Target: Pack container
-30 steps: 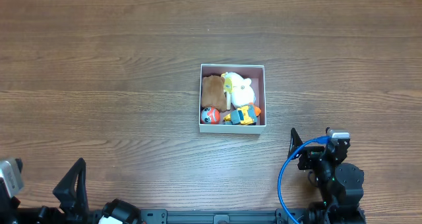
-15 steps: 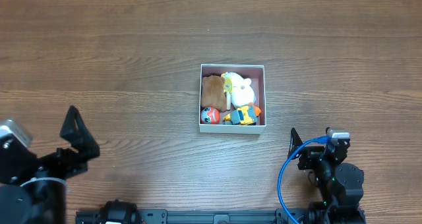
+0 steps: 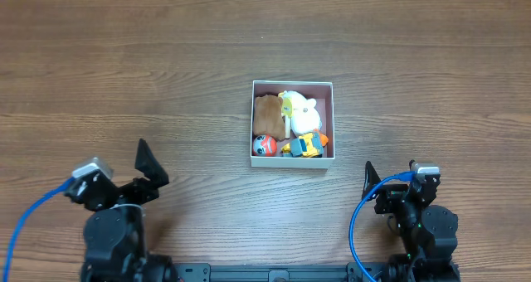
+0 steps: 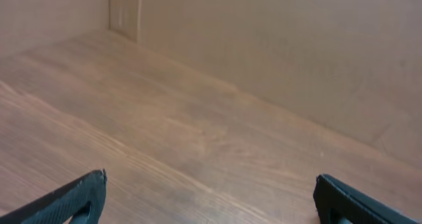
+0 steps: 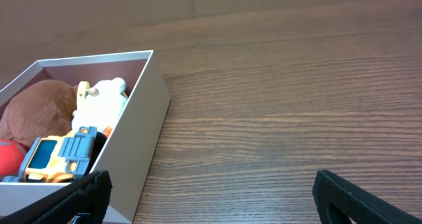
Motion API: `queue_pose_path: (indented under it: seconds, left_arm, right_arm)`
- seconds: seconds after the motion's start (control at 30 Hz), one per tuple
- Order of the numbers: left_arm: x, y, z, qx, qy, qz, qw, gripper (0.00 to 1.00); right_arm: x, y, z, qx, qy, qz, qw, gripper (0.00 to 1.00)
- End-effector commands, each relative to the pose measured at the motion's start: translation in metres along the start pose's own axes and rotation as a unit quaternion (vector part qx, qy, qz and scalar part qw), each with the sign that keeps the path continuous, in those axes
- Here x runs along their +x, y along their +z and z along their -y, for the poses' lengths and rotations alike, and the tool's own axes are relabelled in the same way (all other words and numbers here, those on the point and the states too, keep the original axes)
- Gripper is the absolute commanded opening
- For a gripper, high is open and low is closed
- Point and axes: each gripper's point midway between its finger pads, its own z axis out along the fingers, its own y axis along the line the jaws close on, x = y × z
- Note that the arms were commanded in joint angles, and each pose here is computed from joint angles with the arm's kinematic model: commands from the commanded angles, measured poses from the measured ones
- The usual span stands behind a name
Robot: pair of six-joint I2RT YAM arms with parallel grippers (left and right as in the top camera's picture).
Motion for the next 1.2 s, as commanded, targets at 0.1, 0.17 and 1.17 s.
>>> queue_pose_path:
  seconds: [0.1, 0.17, 1.17]
  left_arm:
    - [0.043, 0.022, -0.012, -0.004, -0.043, -0.001, 0.999, 1.00]
    - [0.052, 0.026, -0.014, -0.004, -0.045, -0.002, 0.999, 1.00]
    - [0.089, 0.034, -0.023, 0.003, -0.070, -0.013, 0.997, 1.00]
  right_arm:
    - [0.001, 0.000, 0.001, 0.000, -0.001, 0.003, 1.000, 1.00]
    - [0.001, 0.000, 0.001, 0.000, -0.001, 0.004, 1.000, 1.00]
    - [0.001, 0.000, 0.001, 0.000, -0.001, 0.004, 1.000, 1.00]
